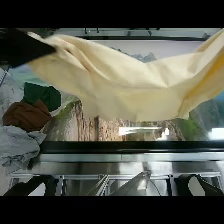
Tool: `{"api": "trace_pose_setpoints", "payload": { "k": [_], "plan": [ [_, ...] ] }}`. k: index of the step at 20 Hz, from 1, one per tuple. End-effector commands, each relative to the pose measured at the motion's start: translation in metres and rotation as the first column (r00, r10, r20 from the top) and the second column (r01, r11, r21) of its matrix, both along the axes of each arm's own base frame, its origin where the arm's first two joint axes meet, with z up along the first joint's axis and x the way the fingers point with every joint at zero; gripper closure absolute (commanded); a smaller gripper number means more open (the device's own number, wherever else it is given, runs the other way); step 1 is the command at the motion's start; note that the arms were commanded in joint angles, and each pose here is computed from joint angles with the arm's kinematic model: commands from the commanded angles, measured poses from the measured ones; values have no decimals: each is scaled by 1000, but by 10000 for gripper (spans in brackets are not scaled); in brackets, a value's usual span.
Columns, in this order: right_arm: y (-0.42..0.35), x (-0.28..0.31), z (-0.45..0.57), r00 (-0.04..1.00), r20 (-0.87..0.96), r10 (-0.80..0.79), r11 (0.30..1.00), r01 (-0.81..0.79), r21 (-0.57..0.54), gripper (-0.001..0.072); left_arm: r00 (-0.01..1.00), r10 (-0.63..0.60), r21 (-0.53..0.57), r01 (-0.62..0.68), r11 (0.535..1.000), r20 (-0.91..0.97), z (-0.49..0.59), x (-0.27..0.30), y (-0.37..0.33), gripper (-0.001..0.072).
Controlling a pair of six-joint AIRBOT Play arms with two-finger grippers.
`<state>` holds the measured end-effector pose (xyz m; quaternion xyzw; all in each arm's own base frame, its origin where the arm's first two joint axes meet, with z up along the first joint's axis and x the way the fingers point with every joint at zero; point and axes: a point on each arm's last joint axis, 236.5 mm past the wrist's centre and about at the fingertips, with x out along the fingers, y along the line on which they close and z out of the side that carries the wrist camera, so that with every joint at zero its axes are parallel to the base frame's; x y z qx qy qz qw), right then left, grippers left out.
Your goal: Fold the shirts.
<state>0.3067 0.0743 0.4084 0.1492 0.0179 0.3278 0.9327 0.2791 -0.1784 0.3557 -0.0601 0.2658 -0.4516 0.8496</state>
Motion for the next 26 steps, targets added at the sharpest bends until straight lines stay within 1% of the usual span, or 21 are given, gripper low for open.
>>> {"api": "trace_pose_setpoints", "payload": {
  "k": [1, 3, 6, 8, 9, 10, 12, 13, 14, 15, 16, 18, 19, 20, 21, 22, 23, 24, 25, 26],
  "plan": [
    [-2, -16, 38, 983, 154, -101, 994, 104, -16, 684, 988, 122, -9, -122, 993, 96, 24, -6, 37, 687],
    [-5, 8, 15, 994, 79, -81, 996, 83, -19, 684, 990, 143, -15, -144, 990, -17, -8, 15, 50, 688],
    [12, 65, -59, 991, -134, 27, 999, -29, -14, 684, 957, 95, -39, -110, 993, -274, -94, 56, 52, 688],
    [33, 106, -132, 950, -302, 86, 994, -100, -33, 684, 921, 69, -50, -95, 994, -382, -155, 87, 49, 690],
    [41, 129, -175, 918, -387, 90, 992, -119, -52, 683, 901, 73, -52, -105, 993, -427, -185, 103, 50, 690],
    [45, 150, -218, 884, -460, 79, 990, -122, -65, 683, 876, 90, -50, -129, 990, -474, -213, 120, 52, 690],
    [45, 184, -285, 821, -568, 55, 995, -94, -39, 675, 815, 110, -56, -171, 984, -569, -264, 149, 58, 689],
    [39, 194, -310, 794, -606, 47, 996, -79, -26, 499, 789, 105, -57, -174, 983, -605, -283, 159, 62, 649],
    [31, 200, -326, 774, -632, 42, 997, -70, -18, 277, 770, 97, -63, -175, 983, -630, -294, 168, 68, 373],
    [19, 202, -331, 763, -645, 39, 998, -60, -12, 237, 746, 100, -70, -193, 979, -659, -299, 177, 78, 80],
    [4, 199, -329, 760, -649, 36, 999, -50, -4, 237, 725, 104, -76, -211, 975, -680, -298, 184, 87, -7],
    [-29, 181, -318, 739, -672, 37, 999, -39, 13, 237, 697, 101, -78, -221, 972, -710, -287, 184, 114, -7],
    [-48, 165, -324, 693, -721, 24, 999, -33, 1, 237, 665, 119, -47, -227, 973, -738, -287, 178, 127, -7],
    [-64, 147, -337, 633, -774, -3, 999, -35, -33, 237, 626, 149, 12, -218, 976, -765, -294, 165, 141, -5],
    [-80, 126, -358, 544, -838, -34, 998, -29, -60, 237, 572, 191, 89, -203, 975, -797, -306, 148, 153, -6],
    [-88, 104, -380, 455, -889, -49, 997, -28, -69, 236, 525, 238, 162, -187, 969, -817, -321, 130, 163, -6],
    [-89, 82, -401, 373, -927, -44, 997, -36, -62, 236, 485, 274, 214, -177, 961, -831, -336, 114, 167, -5],
    [-83, 57, -423, 288, -957, -21, 998, -43, -35, 234, 445, 294, 243, -169, 955, -846, -350, 95, 166, -6],
    [-72, 34, -443, 219, -976, 7, 999, -43, -3, 234, 416, 296, 249, -165, 954, -860, -363, 79, 161, -6],
    [-60, 17, -460, 168, -985, 36, 999, -33, 31, 222, 386, 299, 255, -162, 953, -873, -377, 63, 155, -5]
  ]
}}
